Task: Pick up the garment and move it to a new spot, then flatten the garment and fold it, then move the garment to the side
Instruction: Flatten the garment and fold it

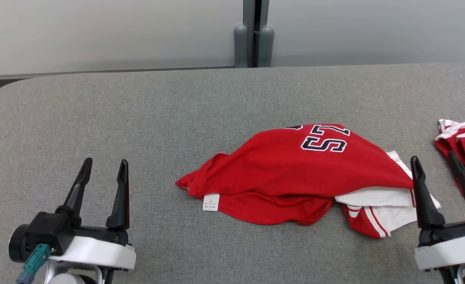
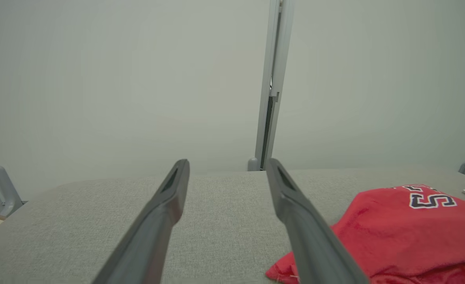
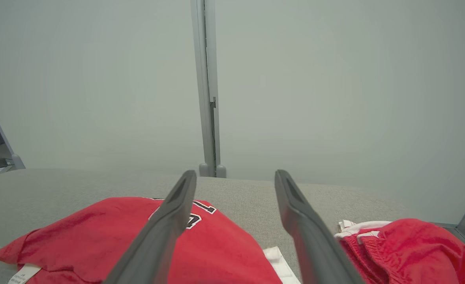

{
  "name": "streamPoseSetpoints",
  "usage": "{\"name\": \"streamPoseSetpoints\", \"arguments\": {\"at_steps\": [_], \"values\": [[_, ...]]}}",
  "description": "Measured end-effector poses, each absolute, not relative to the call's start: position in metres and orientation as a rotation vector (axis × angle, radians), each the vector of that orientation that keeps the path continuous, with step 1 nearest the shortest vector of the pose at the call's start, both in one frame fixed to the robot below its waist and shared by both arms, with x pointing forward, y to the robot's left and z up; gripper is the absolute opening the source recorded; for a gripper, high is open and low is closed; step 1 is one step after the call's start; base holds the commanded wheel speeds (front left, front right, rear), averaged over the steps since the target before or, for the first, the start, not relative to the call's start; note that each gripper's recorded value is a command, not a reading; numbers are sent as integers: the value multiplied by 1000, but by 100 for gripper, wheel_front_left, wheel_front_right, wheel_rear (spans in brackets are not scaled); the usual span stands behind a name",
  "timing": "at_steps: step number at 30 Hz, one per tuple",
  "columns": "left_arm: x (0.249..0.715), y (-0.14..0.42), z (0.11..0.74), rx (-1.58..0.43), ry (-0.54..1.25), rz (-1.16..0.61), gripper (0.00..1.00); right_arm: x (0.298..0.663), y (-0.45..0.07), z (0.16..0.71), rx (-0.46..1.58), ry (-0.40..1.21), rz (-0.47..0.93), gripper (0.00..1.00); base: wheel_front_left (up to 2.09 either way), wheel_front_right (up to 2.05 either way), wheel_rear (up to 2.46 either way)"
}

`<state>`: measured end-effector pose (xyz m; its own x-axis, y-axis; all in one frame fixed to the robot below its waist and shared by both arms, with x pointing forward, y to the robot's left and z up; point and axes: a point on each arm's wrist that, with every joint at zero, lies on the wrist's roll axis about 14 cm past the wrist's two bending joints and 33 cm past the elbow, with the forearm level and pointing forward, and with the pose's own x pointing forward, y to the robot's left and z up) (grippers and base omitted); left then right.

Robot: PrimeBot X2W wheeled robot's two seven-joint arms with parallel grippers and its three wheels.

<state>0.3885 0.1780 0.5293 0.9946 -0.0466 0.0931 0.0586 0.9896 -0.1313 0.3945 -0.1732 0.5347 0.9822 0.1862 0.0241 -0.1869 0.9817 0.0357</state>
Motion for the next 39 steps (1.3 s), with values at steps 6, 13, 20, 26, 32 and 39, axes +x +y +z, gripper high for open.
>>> {"name": "streamPoseSetpoints", "arguments": {"at_steps": [6, 13, 20, 26, 32, 39], "values": [[375, 177, 531, -131, -81, -65, 100, 371, -167, 530, 54, 10, 191, 100, 0, 0, 0], [371, 175, 530, -131, -69, -72, 100, 364, -169, 531, 55, 10, 178, 100, 0, 0, 0], [371, 176, 529, -129, -65, -69, 100, 366, -169, 530, 56, 16, 181, 100, 0, 0, 0], [372, 176, 529, -126, -61, -67, 100, 367, -166, 526, 59, 28, 186, 100, 0, 0, 0], [377, 175, 527, -128, -56, -70, 100, 368, -148, 494, 67, 142, 242, 100, 0, 0, 0], [384, 175, 526, -133, -57, -71, 100, 363, -127, 435, 76, 335, 312, 100, 0, 0, 0]]}}
